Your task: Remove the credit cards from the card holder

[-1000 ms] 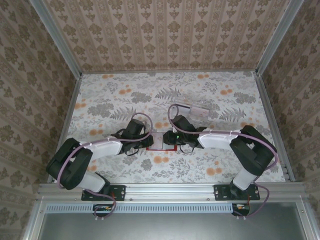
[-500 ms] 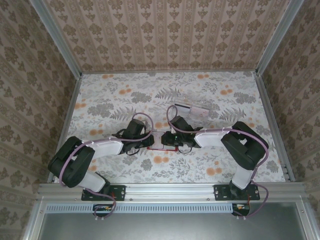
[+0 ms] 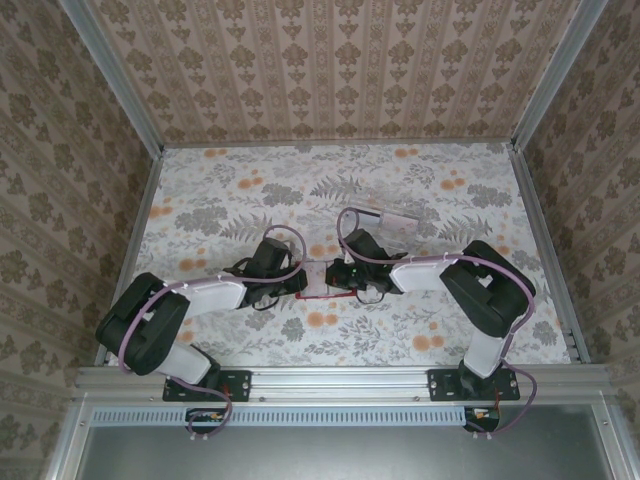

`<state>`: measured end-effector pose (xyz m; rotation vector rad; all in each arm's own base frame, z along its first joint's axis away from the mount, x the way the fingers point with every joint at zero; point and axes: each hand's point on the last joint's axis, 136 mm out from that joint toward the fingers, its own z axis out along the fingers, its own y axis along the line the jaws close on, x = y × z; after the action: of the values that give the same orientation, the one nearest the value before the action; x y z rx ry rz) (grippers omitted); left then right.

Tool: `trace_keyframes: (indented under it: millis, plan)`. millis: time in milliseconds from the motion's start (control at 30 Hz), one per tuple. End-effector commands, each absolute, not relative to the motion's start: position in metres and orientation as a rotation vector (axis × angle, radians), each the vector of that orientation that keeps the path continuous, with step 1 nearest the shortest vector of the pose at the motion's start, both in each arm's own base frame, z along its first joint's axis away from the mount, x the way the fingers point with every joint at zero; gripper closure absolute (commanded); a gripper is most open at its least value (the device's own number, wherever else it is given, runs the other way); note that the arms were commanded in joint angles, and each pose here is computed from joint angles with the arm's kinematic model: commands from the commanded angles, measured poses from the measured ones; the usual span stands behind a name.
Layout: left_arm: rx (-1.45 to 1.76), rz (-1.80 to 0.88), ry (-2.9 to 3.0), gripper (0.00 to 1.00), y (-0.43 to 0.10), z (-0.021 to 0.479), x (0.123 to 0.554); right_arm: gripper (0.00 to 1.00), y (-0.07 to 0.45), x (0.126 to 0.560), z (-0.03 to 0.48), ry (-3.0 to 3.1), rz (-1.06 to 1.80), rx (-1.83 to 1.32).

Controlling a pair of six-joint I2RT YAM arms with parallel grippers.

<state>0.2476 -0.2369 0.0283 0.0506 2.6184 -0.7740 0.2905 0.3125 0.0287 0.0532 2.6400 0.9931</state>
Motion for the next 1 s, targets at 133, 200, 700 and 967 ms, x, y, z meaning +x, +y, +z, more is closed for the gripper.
trace_keyframes:
  millis: [133,200,700,967]
  plan:
    - [-0.019,-0.639,2.716,0.93,-0.215,0.005,0.237,1.00,0.290,0.288,0.030,2.628,0.994,0.119]
    - [-0.019,-0.639,2.717,0.93,-0.214,0.005,0.237,1.00,0.284,0.287,0.029,2.627,0.989,0.131]
    - [0.146,-0.670,2.610,0.73,-0.240,0.055,0.244,1.00,0.291,0.289,0.031,2.630,1.045,0.101]
    - [0.189,-0.710,2.627,0.82,-0.261,0.045,0.248,1.00,0.293,0.288,0.028,2.638,1.051,0.097]
